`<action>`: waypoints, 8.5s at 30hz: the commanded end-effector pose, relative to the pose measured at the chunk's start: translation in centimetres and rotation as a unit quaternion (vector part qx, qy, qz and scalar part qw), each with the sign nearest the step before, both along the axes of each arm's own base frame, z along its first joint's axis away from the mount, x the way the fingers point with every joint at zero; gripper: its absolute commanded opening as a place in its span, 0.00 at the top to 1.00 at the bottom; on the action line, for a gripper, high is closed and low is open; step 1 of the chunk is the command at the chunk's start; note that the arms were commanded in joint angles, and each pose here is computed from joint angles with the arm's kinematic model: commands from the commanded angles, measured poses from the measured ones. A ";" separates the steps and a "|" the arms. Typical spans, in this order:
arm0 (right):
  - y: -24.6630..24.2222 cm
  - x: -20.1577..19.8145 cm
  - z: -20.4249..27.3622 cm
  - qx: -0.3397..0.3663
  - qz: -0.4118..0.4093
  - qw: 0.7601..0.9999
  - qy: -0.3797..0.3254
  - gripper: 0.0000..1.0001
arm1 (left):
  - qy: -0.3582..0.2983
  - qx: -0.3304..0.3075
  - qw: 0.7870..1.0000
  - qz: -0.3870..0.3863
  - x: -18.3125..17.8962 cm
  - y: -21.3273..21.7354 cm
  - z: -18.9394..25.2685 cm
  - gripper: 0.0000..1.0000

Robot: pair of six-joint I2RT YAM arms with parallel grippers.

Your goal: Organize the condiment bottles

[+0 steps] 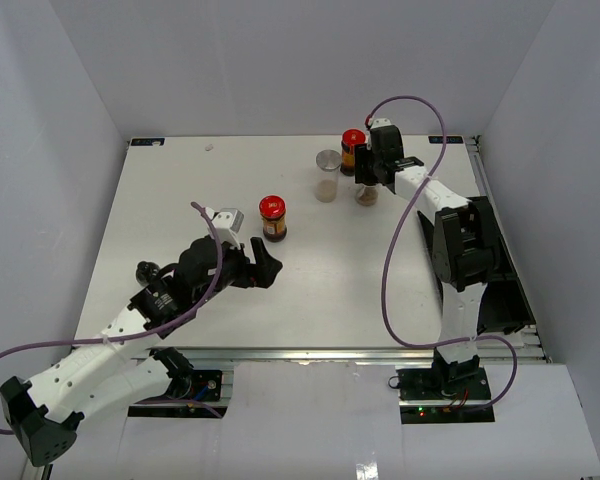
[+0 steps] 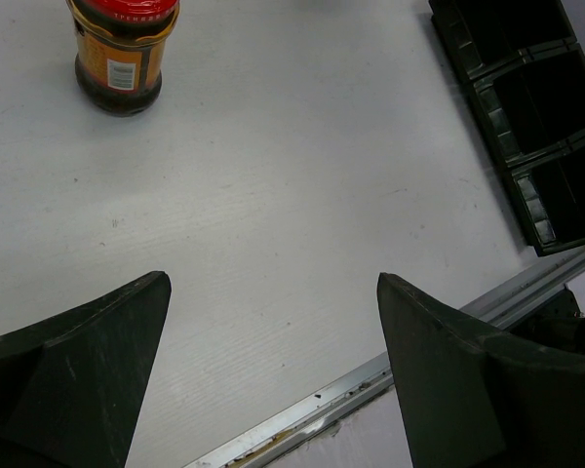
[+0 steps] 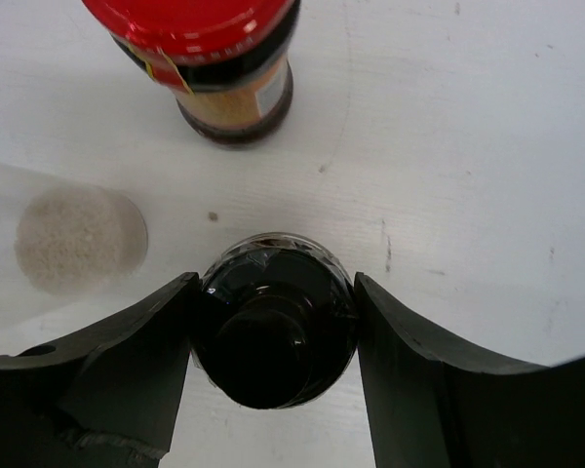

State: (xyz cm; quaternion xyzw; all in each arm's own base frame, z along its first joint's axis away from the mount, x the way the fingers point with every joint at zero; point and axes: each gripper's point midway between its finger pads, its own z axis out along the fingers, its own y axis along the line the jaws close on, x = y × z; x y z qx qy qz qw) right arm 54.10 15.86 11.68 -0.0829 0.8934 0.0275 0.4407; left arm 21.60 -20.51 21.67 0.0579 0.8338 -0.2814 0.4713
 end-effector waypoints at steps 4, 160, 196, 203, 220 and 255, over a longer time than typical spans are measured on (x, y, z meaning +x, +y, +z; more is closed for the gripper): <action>-3.5 -5.3 12.7 -0.003 -0.026 0.996 -0.084 0.92 | -0.006 -0.014 1.000 -0.003 0.0 -0.3 2.1 0.02; 6.3 11.2 4.6 0.071 0.087 0.978 -0.177 0.04 | -0.051 0.022 0.998 -0.007 1.4 0.5 4.0 0.02; -2.3 -3.8 16.7 0.015 0.017 0.968 -0.250 0.92 | -0.068 -0.026 0.997 -0.034 1.5 -1.5 7.5 0.02; -8.6 -12.7 18.4 -0.001 -0.074 0.969 -0.234 0.92 | -0.065 -0.038 0.996 -0.047 1.0 -1.8 8.3 0.02; -24.6 -22.0 15.1 -0.025 -0.303 0.930 -0.205 0.92 | -0.042 -0.046 0.996 -0.058 1.2 -2.9 6.5 0.02; -30.5 -20.7 10.3 0.006 -0.391 0.879 -0.274 0.92 | -0.074 -0.051 0.994 -0.060 0.9 -2.3 9.4 0.02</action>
